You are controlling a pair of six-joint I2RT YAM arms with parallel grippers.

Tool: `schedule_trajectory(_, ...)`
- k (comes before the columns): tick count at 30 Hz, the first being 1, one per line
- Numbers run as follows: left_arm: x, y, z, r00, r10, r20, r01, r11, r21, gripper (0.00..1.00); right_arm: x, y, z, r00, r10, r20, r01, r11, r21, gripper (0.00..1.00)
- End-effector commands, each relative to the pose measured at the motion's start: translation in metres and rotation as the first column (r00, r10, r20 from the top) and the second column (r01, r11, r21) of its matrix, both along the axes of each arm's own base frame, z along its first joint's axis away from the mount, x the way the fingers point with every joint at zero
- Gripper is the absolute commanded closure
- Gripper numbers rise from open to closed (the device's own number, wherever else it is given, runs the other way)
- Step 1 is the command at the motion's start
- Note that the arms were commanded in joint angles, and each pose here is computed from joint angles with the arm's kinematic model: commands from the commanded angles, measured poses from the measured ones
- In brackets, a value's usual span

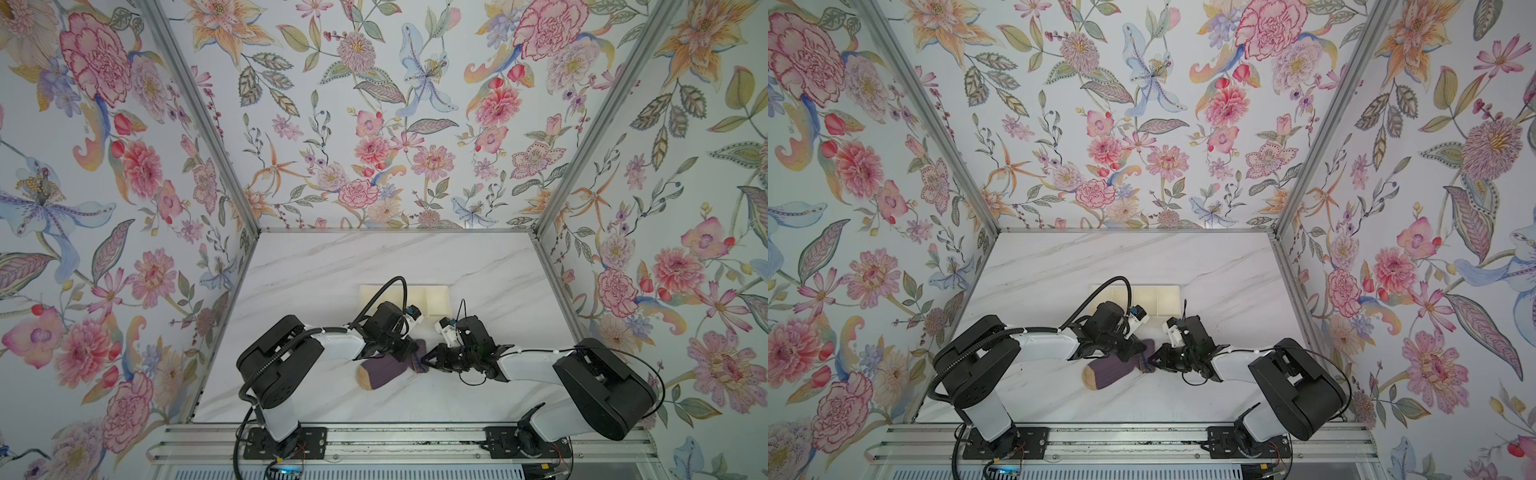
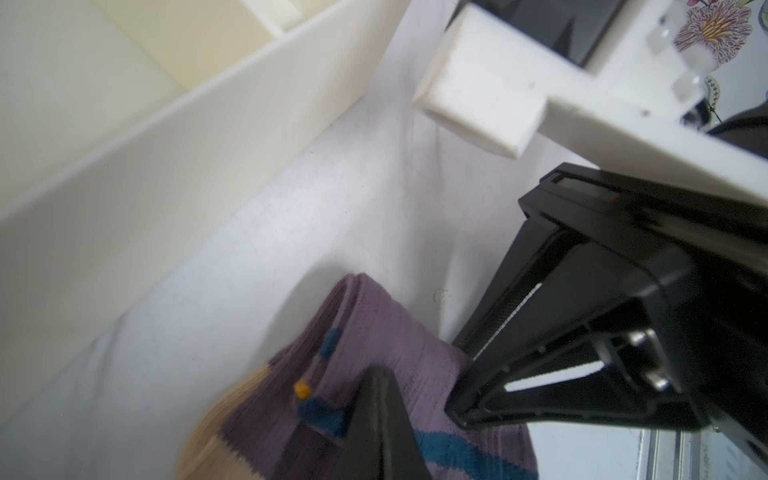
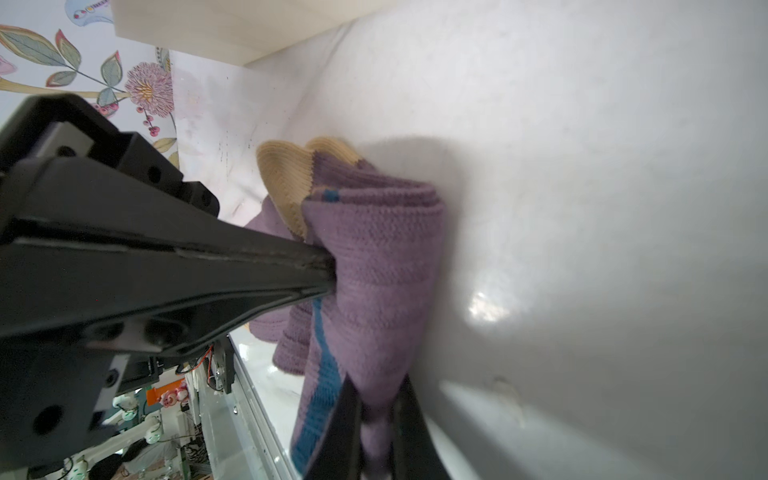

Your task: Roll the socks

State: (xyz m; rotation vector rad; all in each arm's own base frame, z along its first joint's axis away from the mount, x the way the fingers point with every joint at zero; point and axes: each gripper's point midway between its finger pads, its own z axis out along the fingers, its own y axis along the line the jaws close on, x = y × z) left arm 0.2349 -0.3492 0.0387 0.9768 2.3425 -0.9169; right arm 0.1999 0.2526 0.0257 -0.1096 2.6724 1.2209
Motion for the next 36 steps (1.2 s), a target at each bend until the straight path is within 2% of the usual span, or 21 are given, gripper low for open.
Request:
schedule_trajectory(1,-0.007,0.008,0.007,1.0,-0.009,0.009,0.009,1.0,0.023,1.0,-0.003,-0.017,-0.013,1.0,-0.012,-0.009,0.011,0.992,-0.128,0.91)
schedule_trajectory(8,-0.005,0.031,0.015,0.998,0.035,0.046,-0.038,0.997,0.067,1.0,0.0,-0.02,-0.008,1.0,0.001,0.008,0.0,0.986,-0.169,0.91)
schedule_trajectory(16,-0.02,0.051,-0.012,0.998,0.056,-0.006,-0.055,0.991,0.119,1.0,0.004,-0.02,-0.005,1.0,0.012,0.019,-0.008,0.982,-0.191,0.91)
schedule_trajectory(24,-0.012,0.064,-0.031,0.994,0.113,0.005,-0.112,0.973,0.202,1.0,0.005,-0.021,-0.003,1.0,0.009,0.023,-0.004,0.978,-0.207,0.91)
schedule_trajectory(30,-0.023,0.077,-0.051,0.992,0.118,-0.043,-0.102,0.956,0.274,1.0,0.006,-0.032,-0.005,1.0,-0.011,0.019,0.016,0.965,-0.261,0.92)
schedule_trajectory(36,-0.037,0.084,-0.062,0.987,0.123,-0.1,-0.091,0.955,0.284,1.0,0.014,-0.044,-0.003,0.998,-0.061,0.032,0.068,0.956,-0.287,0.93)
